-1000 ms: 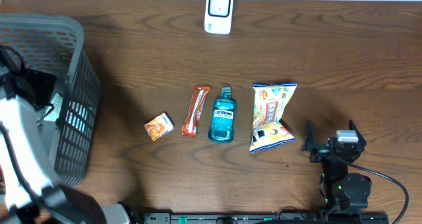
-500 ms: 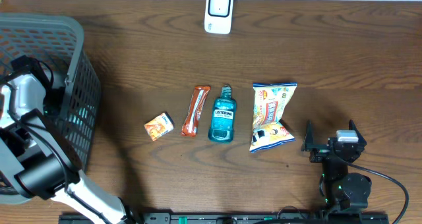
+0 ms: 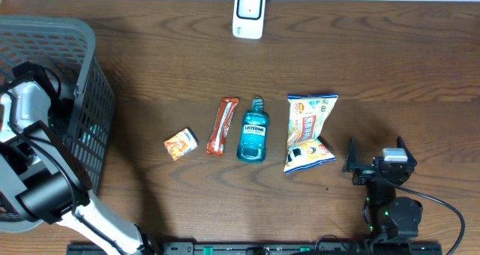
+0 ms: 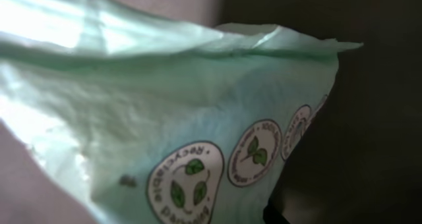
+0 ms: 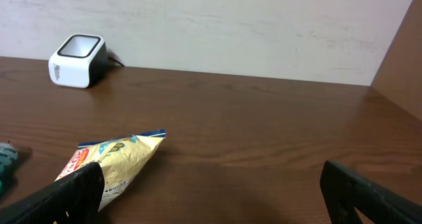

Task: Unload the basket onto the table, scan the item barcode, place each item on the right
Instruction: 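Reach into the basket and grasp the mint-green wipes packet, then carry the green packet out and lower it between bottle and yellow pack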

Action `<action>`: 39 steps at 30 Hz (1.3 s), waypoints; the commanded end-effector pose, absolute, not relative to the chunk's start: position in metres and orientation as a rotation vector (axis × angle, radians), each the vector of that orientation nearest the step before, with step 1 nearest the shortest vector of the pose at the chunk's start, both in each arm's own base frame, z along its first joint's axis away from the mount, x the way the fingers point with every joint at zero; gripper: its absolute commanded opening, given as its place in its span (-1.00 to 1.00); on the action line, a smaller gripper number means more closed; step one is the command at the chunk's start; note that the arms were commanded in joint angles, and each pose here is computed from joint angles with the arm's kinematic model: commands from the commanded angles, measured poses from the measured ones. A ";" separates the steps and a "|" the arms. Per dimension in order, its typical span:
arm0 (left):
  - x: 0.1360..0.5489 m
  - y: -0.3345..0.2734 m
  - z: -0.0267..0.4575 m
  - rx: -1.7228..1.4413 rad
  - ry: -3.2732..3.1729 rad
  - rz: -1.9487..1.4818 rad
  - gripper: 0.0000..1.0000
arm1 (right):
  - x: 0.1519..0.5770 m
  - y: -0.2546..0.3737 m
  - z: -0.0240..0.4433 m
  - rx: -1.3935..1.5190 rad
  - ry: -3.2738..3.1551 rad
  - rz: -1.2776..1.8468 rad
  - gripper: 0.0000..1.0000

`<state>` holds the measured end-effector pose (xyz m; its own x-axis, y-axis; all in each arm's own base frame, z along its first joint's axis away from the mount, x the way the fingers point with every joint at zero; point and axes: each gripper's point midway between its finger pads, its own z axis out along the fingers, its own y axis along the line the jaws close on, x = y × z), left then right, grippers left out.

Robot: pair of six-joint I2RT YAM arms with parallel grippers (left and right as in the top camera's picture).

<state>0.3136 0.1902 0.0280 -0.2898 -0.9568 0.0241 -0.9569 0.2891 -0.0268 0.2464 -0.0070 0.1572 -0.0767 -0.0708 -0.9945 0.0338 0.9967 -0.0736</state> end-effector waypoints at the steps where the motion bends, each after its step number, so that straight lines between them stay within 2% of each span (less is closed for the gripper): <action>1: 0.306 0.199 0.034 1.848 -2.517 0.006 -0.85 | 0.246 -0.006 0.157 -0.042 1.645 -0.093 0.98; 6: 0.317 0.209 0.092 1.955 -2.643 0.021 -0.85 | 0.246 -0.006 0.157 -0.042 1.645 -0.093 0.99; 12: 0.314 0.208 0.201 2.224 -2.821 0.078 -0.85 | 0.246 -0.006 0.157 -0.042 1.645 -0.092 0.99; 13: 0.307 0.201 0.238 2.323 -2.874 0.136 -0.85 | 0.246 -0.006 0.157 -0.042 1.645 -0.093 0.99; 16: 0.300 0.179 0.290 2.400 -2.991 0.346 -0.85 | 0.246 -0.006 0.157 -0.042 1.645 -0.093 0.99; 21: 0.296 0.112 0.355 2.163 -3.252 0.891 -0.85 | 0.246 -0.006 0.157 -0.042 1.645 -0.092 0.98; 27: 0.297 0.007 0.377 1.497 -3.450 1.286 -0.85 | 0.246 -0.006 0.157 -0.042 1.645 -0.092 0.99; 32: 0.294 -0.083 0.366 0.765 -3.550 1.355 -0.85 | 0.246 -0.006 0.157 -0.042 1.645 -0.093 0.98; 35: 0.287 -0.121 0.336 0.477 -3.554 1.184 -0.85 | 0.246 -0.006 0.157 -0.042 1.645 -0.093 0.99; 39: 0.276 -0.143 0.289 0.341 -3.535 0.838 -0.85 | 0.246 -0.006 0.157 -0.042 1.645 -0.093 0.99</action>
